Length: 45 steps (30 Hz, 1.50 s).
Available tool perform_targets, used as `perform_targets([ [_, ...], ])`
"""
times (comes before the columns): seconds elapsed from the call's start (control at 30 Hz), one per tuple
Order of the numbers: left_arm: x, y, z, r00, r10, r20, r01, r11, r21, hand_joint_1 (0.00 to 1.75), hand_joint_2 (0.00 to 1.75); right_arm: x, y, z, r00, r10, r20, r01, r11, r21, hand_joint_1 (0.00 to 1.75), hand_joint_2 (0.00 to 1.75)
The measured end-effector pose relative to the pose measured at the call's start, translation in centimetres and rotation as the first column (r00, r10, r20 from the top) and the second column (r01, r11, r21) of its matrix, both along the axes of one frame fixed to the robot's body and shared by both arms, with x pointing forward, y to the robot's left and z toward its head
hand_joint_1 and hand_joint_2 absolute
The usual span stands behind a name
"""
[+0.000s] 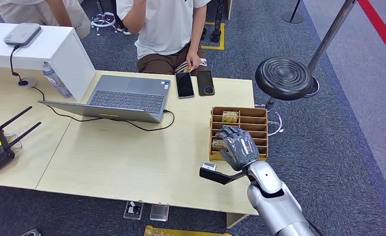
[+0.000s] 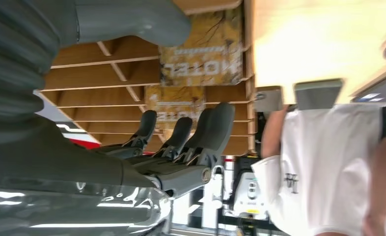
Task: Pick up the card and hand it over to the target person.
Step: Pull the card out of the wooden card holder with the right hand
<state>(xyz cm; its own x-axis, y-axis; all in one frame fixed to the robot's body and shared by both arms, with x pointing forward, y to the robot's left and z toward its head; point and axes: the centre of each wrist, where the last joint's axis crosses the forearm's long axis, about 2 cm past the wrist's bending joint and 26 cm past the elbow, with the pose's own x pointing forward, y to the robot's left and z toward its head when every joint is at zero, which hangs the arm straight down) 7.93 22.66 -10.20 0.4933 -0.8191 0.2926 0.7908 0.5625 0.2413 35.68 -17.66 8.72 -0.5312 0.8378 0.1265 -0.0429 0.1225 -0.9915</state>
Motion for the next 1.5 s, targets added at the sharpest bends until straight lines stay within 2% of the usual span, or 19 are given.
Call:
perform_targets([
  [0.3, 0.0, 0.0, 0.0, 1.0, 0.003, 0.002, -0.003, 1.0, 0.0, 0.0, 0.0, 0.3, -0.1, 0.0, 1.0, -0.017, 0.003, 0.017, 0.999, -0.032, 0.81, 1.75],
  [0.67, -0.1, -0.3, 0.0, 1.0, 0.0, 0.0, 0.0, 1.0, -0.004, 0.0, 0.0, 0.8, -0.6, -0.1, 0.998, -0.063, 0.017, 0.064, 0.996, -0.059, 0.61, 1.75],
  [0.83, -0.1, -0.3, 0.0, 1.0, -0.001, 0.001, 0.001, 1.0, -0.004, 0.0, 0.0, 0.8, -0.9, -0.2, 0.997, -0.072, 0.018, 0.073, 0.995, -0.062, 0.59, 1.75],
  [1.27, 0.0, -0.4, 0.0, 1.0, -0.005, 0.0, 0.005, 1.0, -0.003, 0.0, 0.0, 0.6, -1.1, -0.5, 0.997, -0.077, 0.01, 0.077, 0.994, -0.083, 0.85, 1.75],
  [1.5, 0.0, -0.4, 0.1, 1.0, -0.006, 0.0, 0.006, 1.0, -0.004, 0.0, 0.0, 0.6, -1.2, -0.6, 0.996, -0.086, 0.004, 0.086, 0.991, -0.1, 0.81, 1.75],
])
